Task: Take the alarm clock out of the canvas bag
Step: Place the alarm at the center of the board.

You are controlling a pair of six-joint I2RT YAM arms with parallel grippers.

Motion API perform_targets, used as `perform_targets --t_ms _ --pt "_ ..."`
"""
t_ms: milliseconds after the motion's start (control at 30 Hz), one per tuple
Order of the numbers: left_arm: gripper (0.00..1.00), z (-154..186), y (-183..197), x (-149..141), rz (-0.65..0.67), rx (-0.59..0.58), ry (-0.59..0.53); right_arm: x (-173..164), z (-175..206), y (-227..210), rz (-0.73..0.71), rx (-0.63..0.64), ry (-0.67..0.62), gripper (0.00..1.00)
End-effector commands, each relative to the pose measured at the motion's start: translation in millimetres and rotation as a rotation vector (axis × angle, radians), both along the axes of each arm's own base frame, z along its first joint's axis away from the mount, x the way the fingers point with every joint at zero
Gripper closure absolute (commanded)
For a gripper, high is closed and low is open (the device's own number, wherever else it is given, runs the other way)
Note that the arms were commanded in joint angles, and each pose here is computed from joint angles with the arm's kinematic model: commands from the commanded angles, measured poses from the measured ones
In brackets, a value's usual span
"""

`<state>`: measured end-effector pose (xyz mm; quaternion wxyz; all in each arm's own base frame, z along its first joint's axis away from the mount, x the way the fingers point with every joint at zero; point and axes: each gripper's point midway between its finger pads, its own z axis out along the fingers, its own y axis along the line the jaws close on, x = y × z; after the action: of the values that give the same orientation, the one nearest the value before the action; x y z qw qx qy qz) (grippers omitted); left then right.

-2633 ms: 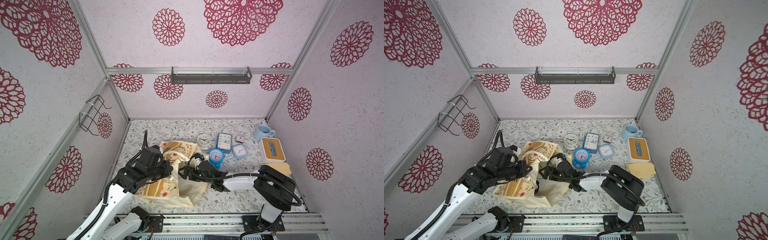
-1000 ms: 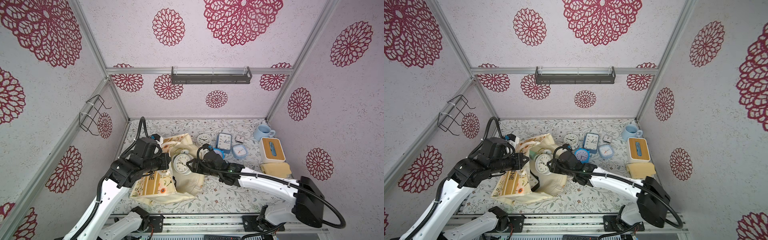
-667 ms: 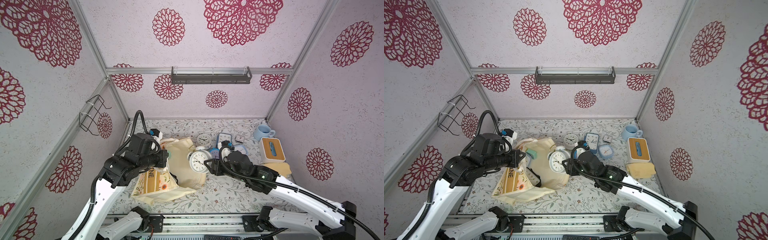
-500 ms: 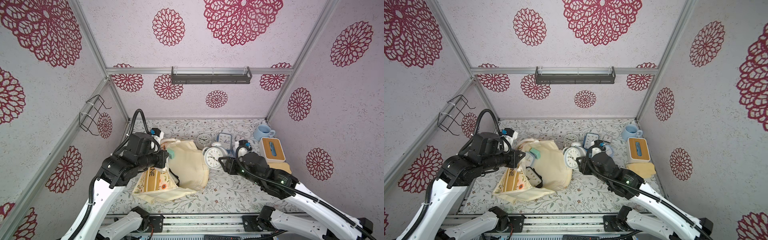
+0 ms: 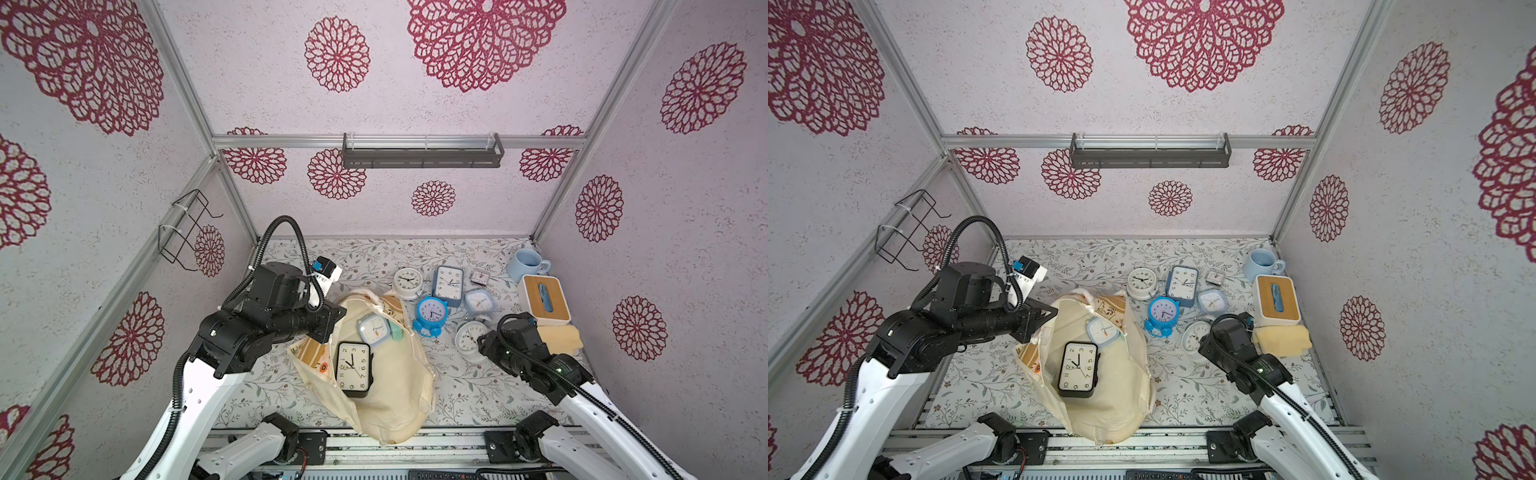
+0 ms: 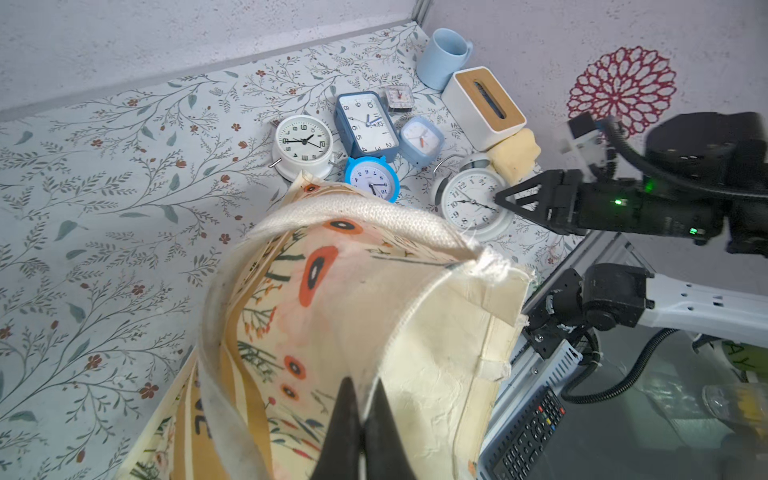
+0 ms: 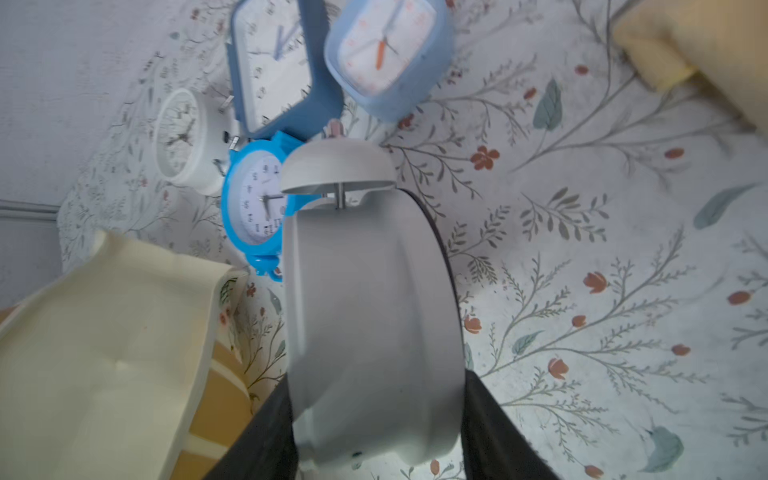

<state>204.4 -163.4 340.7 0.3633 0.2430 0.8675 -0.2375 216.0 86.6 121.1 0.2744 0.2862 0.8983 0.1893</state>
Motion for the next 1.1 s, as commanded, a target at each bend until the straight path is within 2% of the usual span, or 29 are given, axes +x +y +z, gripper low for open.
perform_targets --t_ms 0,200,333,433,667,800,900,1067 --pt "1.0 24 -14 -1 -0.103 -0.054 -0.128 32 32 17 -0.049 0.203 -0.141 0.47" --pt "1.0 19 -15 -1 -0.132 -0.043 -0.151 41 4 9 -0.161 0.332 -0.121 0.47" --pt "1.0 19 -19 2 -0.135 -0.057 -0.157 48 -14 7 -0.212 0.399 -0.093 0.4" --pt "1.0 17 -21 4 -0.135 -0.067 -0.149 55 -24 6 -0.235 0.414 -0.076 0.35" --pt "1.0 16 -24 7 -0.136 -0.079 -0.143 67 -43 4 -0.288 0.424 -0.028 0.33" --pt "1.0 19 -25 7 -0.135 -0.091 -0.147 67 -53 3 -0.294 0.414 0.013 0.24" --pt "1.0 15 -24 7 -0.118 -0.094 -0.12 68 -47 1 -0.286 0.392 0.01 0.16" --pt "1.0 1 -19 12 -0.019 -0.112 -0.029 65 17 -10 -0.22 0.211 -0.115 0.14"
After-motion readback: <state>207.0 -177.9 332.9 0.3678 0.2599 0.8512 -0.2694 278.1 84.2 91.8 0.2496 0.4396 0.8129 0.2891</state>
